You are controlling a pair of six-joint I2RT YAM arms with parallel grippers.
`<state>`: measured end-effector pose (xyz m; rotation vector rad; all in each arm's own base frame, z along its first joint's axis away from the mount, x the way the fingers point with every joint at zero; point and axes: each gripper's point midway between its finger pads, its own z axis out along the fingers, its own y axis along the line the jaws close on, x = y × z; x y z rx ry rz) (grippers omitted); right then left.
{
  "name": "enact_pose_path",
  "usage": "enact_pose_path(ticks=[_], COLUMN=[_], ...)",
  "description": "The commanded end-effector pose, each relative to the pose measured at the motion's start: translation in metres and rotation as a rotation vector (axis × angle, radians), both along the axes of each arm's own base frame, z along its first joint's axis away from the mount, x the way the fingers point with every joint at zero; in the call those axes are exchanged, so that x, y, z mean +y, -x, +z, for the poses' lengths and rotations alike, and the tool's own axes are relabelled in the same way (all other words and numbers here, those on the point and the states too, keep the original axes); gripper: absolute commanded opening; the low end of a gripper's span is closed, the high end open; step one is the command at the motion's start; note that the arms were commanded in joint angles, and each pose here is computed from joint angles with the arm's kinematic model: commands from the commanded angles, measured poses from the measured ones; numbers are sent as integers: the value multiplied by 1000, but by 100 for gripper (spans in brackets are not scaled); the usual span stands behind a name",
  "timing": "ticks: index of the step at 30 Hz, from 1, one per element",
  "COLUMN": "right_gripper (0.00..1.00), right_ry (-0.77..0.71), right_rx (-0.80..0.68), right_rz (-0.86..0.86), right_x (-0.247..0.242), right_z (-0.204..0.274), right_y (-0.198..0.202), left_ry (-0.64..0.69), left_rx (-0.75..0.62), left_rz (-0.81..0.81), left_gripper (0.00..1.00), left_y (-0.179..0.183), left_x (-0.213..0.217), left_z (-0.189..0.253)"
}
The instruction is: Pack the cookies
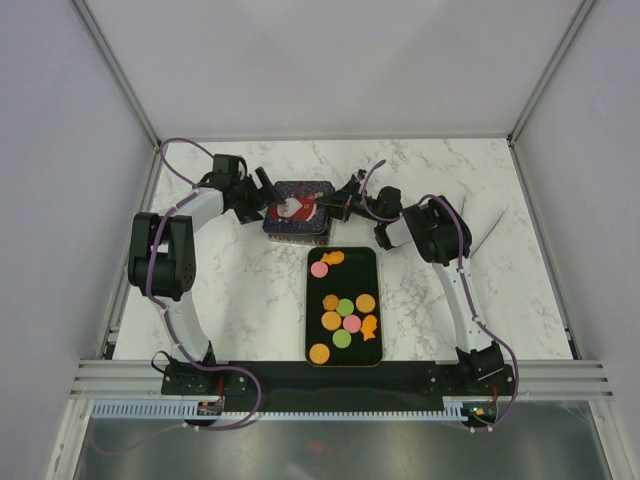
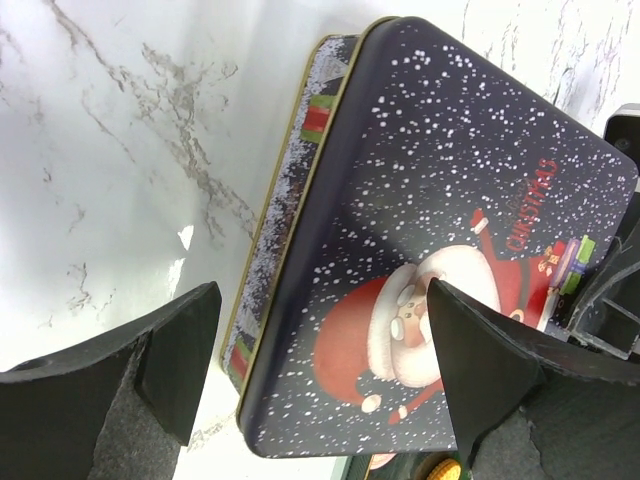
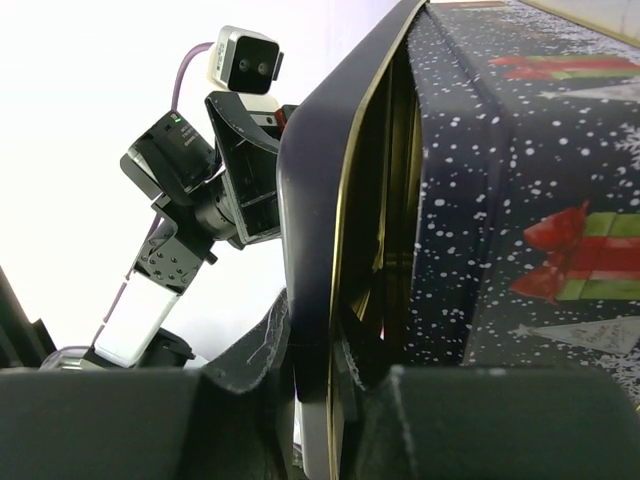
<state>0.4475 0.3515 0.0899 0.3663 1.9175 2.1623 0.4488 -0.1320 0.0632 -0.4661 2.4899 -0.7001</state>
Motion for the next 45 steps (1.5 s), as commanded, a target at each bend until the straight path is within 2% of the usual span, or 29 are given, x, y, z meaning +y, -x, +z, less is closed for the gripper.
enact_pose_path(ticks=[1,13,30,45], right_gripper=[22,35,37,47], right_ry=[-39,-32,41,181], right_rx=[-125,-117,-81,-101], right_rz=[-30,-41,-81,-117], right_x=[-16,-35,-60,-66], right_z=[26,25,7,4], right_y=[0,6,9,-1], left_ry=[-28,-43,-54,-125], left_rx=[-45,-41,-50,-59], left_rz=[-34,-48,-98,-174], left_gripper=[91,91,91,91], left_y=[-12,-13,-16,-23], left_x=[-1,-5,-20,-32], left_z=[7,6,7,12])
